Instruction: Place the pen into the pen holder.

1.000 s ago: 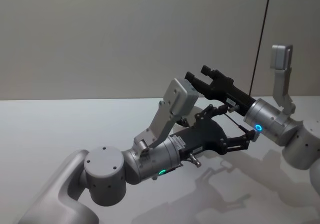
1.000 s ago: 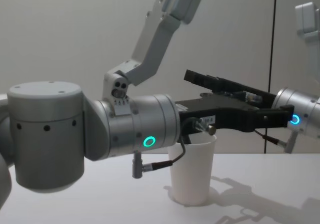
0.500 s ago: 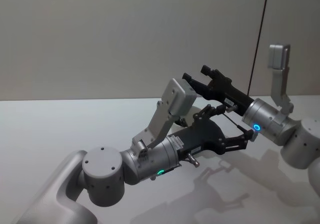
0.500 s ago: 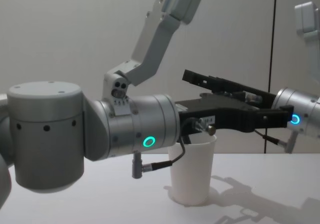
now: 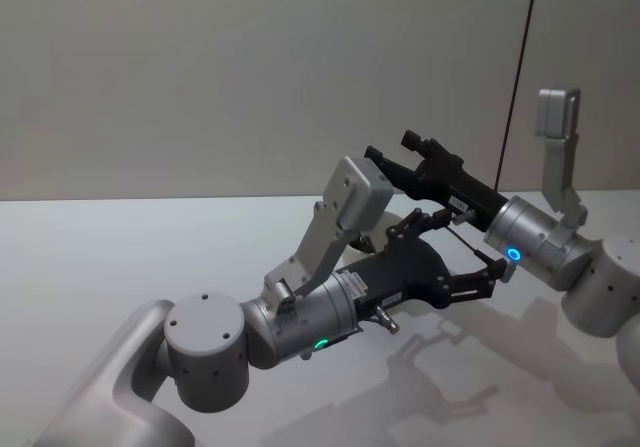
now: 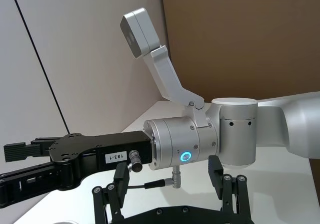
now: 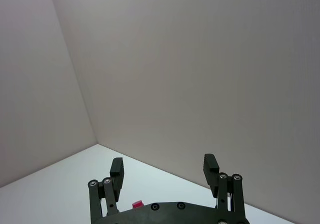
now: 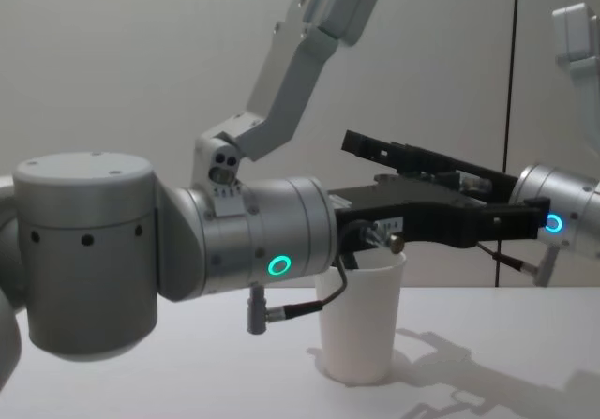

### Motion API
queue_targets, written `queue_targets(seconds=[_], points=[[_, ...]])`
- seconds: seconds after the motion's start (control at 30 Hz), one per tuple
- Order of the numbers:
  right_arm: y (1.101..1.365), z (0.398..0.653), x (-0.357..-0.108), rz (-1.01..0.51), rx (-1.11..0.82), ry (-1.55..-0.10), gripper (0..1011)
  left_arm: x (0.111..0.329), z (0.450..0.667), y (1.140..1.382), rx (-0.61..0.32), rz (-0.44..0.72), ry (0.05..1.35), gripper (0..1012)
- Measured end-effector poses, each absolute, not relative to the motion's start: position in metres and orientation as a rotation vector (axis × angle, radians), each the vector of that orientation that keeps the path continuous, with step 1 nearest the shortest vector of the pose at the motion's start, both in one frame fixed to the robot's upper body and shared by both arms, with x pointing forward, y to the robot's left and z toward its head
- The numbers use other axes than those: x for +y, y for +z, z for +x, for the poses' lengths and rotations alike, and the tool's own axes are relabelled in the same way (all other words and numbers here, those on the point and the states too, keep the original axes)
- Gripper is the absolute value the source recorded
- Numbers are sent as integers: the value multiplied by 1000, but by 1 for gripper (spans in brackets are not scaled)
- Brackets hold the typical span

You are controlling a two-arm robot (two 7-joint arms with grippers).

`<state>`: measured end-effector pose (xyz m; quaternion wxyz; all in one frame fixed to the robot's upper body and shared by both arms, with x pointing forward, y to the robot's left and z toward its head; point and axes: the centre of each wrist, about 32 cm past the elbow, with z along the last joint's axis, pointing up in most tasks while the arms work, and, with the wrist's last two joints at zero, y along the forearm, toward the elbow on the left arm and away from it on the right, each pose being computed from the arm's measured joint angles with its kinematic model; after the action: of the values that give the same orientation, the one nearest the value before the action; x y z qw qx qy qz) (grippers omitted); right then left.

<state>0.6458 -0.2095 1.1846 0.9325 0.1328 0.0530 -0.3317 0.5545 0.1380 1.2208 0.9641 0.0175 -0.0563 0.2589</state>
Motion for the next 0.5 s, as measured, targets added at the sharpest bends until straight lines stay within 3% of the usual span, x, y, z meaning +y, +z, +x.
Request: queue_targets(seconds=[0.5], points=[[1185, 646, -209, 271, 108, -677, 1002, 138, 554, 1221, -114, 36, 524, 1004]])
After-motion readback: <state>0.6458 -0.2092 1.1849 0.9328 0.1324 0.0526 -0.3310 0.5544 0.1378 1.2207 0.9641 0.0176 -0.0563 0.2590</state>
